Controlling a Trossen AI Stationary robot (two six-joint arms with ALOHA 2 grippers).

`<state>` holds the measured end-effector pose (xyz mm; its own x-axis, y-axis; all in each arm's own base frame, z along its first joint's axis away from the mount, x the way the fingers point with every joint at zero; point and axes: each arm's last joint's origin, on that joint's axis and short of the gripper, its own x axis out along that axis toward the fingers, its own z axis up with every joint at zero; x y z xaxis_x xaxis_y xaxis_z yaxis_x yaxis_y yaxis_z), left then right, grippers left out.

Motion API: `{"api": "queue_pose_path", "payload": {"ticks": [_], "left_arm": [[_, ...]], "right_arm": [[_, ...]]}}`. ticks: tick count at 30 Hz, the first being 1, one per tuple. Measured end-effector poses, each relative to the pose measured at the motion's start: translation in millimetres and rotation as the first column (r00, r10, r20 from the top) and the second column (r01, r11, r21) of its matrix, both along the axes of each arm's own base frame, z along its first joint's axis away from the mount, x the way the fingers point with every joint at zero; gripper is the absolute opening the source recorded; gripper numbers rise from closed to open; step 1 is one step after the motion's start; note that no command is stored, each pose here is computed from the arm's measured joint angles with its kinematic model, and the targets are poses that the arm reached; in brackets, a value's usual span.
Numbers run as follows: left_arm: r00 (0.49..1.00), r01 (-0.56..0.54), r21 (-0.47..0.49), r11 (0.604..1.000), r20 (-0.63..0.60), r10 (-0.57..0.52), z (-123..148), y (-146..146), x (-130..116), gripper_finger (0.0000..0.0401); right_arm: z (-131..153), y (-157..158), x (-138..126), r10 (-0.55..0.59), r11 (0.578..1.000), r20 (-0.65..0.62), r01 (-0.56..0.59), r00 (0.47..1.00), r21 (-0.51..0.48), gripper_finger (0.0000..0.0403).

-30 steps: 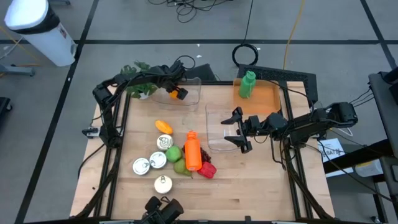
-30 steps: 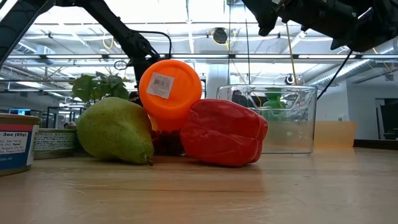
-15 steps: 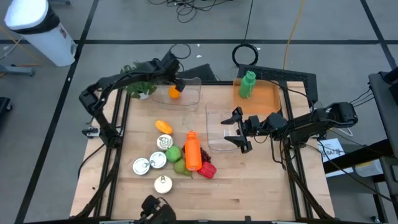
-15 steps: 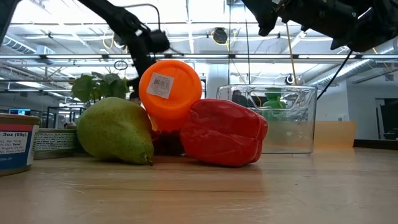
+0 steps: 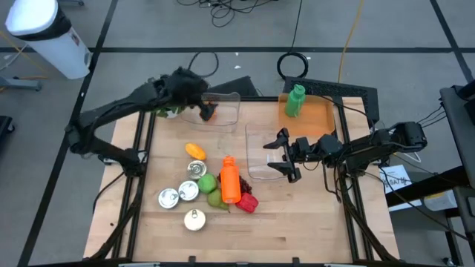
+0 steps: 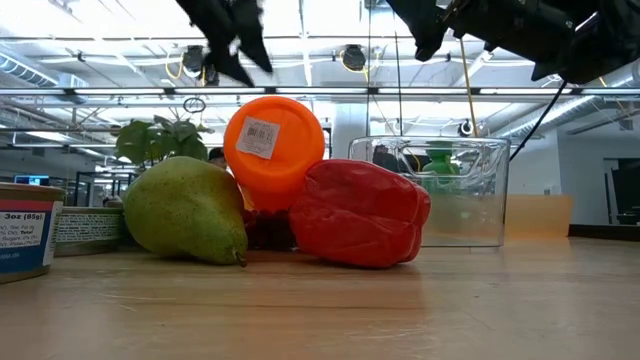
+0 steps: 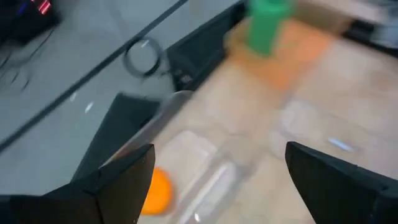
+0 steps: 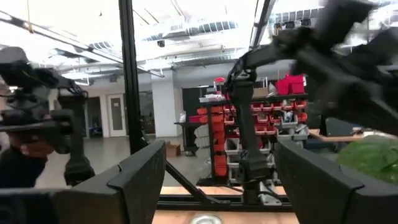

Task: Pick & Place Food Item
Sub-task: Put the orange water bottle into the orange bin

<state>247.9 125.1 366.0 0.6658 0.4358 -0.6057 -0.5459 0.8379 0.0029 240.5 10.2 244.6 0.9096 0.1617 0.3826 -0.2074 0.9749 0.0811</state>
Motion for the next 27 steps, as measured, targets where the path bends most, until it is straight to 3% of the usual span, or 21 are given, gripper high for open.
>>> {"api": "queue_pose_path", "payload": {"ticks": [6, 12, 15, 19, 23, 27], "left_arm": [[0.970, 0.165, 0.065, 0.984, 0.172, -0.174, 0, -61, -24, 0.0378], [0.893, 0.322, -0.016, 0.947, 0.338, -0.298, -44, -113, -44, 0.0374], [0.832, 0.427, -0.039, 0.904, 0.409, -0.375, -65, -139, -44, 0.0370], [0.756, 0.552, -0.028, 0.834, 0.440, -0.485, -82, -169, -43, 0.0368], [0.725, 0.632, -0.024, 0.775, 0.373, -0.579, -98, -188, -41, 0.0373], [0.706, 0.658, -0.002, 0.753, 0.351, -0.616, -101, -194, -40, 0.0379]], "right_arm": [[2, 4, -3, 0.107, 0.994, -0.001, -0.107, 0.994, -0.012, 0.0281], [4, 6, -5, 0.111, 0.994, -0.028, -0.112, 0.993, -0.019, 0.0281], [4, 6, -5, 0.109, 0.994, -0.028, -0.110, 0.994, -0.018, 0.0281], [3, 6, -5, 0.109, 0.994, -0.036, -0.110, 0.993, -0.017, 0.0281], [5, 14, -3, 0.134, 0.991, -0.053, -0.135, 0.990, -0.017, 0.0281], [13, 40, 18, 0.059, 0.992, -0.266, -0.086, 0.962, -0.091, 0.0281]]}}
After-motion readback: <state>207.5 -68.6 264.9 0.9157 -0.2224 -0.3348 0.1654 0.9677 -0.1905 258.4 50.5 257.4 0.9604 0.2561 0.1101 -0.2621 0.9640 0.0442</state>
